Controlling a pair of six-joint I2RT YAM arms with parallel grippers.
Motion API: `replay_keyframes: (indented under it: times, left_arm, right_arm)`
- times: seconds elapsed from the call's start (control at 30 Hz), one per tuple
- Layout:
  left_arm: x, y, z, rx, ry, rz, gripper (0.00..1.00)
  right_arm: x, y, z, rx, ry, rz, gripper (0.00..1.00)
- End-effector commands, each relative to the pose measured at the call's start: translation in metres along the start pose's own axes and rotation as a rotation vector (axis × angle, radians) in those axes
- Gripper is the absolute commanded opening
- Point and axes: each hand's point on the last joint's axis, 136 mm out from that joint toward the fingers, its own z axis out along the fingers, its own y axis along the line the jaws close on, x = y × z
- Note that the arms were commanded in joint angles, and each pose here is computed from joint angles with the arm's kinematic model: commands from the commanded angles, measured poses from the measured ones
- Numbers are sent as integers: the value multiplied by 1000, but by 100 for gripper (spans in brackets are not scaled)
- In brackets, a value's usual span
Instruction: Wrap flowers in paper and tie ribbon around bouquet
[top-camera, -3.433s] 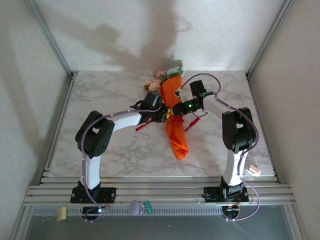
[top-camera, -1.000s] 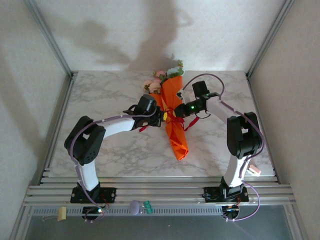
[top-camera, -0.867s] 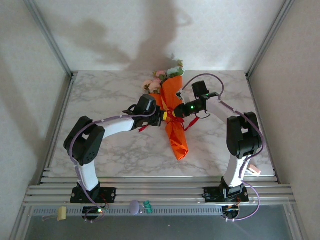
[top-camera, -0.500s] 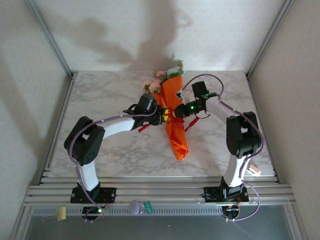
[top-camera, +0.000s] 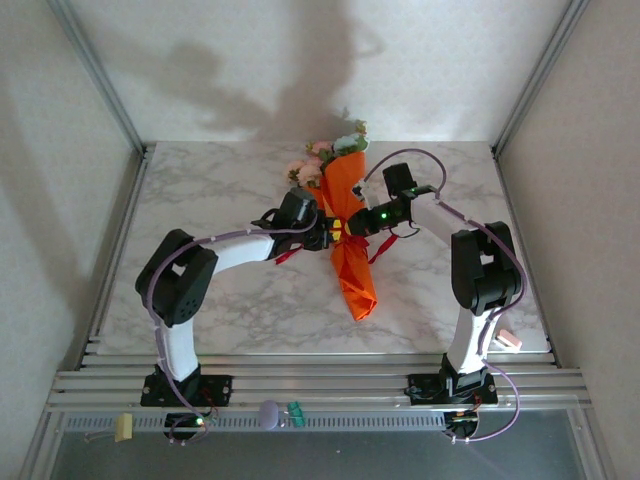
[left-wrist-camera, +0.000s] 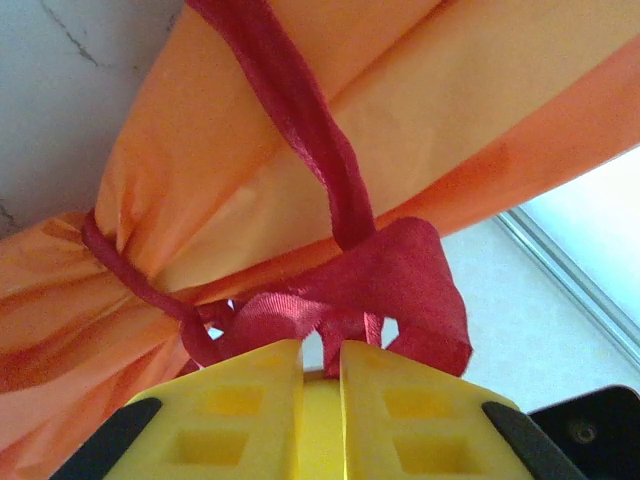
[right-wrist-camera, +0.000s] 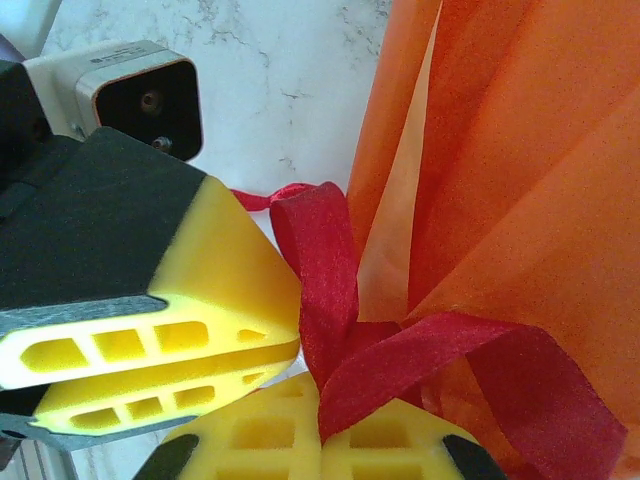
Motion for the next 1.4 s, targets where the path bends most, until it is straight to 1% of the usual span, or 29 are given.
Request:
replay_keyframes:
  times: [0.0, 0.27, 0.8, 1.07, 1.37]
  left_arm:
    - [11, -9, 6, 20, 40, -1, 18]
    - [9, -12, 13, 24, 34, -10, 24]
    - [4, -7, 23, 21, 32, -39, 22]
    - [6, -10, 21, 30, 32, -51, 25]
    - [7, -12, 24, 49, 47, -78, 24]
  right_arm:
    - [-12, -1, -5, -4, -26, -18, 0]
    - [-15, -1, -6, -9, -30, -20, 0]
    - [-13, 0, -5, -17, -32, -17, 0]
    - [-11, 0, -6, -18, -31, -14, 0]
    - [-11, 0, -5, -21, -30, -13, 0]
